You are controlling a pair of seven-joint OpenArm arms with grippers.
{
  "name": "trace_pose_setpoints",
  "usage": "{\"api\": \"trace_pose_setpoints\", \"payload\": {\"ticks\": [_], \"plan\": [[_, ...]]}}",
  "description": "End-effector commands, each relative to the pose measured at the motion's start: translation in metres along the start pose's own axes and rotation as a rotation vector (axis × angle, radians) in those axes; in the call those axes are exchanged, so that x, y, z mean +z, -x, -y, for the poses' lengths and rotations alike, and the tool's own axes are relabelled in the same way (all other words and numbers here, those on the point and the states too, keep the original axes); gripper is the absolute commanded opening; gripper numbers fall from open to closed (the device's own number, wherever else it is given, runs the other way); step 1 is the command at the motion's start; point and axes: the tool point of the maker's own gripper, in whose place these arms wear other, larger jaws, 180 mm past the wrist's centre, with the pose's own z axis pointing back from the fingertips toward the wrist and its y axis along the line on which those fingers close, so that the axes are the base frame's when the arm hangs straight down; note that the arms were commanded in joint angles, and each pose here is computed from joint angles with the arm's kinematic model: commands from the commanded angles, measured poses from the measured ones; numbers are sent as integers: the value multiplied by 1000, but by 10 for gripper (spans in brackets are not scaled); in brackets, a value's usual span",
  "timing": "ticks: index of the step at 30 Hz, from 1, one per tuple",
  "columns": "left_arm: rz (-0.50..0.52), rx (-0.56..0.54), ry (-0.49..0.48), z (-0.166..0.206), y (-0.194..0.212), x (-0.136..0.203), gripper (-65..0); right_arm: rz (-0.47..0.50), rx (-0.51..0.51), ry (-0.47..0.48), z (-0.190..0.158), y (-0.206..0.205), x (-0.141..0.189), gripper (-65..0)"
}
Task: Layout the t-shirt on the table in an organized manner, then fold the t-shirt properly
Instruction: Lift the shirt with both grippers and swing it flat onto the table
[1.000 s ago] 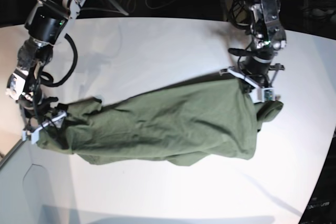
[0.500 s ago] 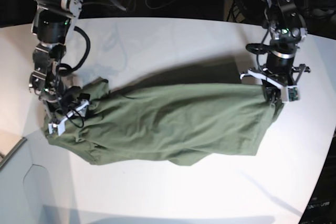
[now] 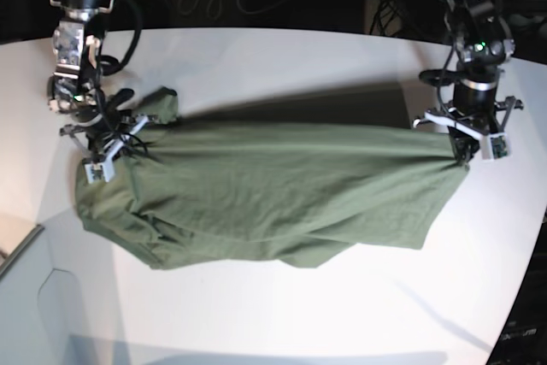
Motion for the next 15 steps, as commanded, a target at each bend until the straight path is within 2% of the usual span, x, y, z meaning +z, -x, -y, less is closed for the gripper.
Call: {"api": "trace_pose_setpoints", "payload": {"ticks": [1, 4, 8, 12, 15], "plan": [[62, -4, -20, -7, -19, 1, -650, 155, 31, 28, 9, -47, 17, -650], [76, -8, -19, -7, -25, 1, -650, 273, 90, 57, 8, -83, 50, -650], [142, 4, -12, -1, -52, -9, -650, 380, 124, 77, 7, -120, 71, -650], [256, 24, 22, 16, -104, -31, -650, 475, 121, 91, 13, -168, 72, -650], [330, -27, 82, 32, -148, -53, -650, 526, 99, 92, 19, -204, 64, -650]]}}
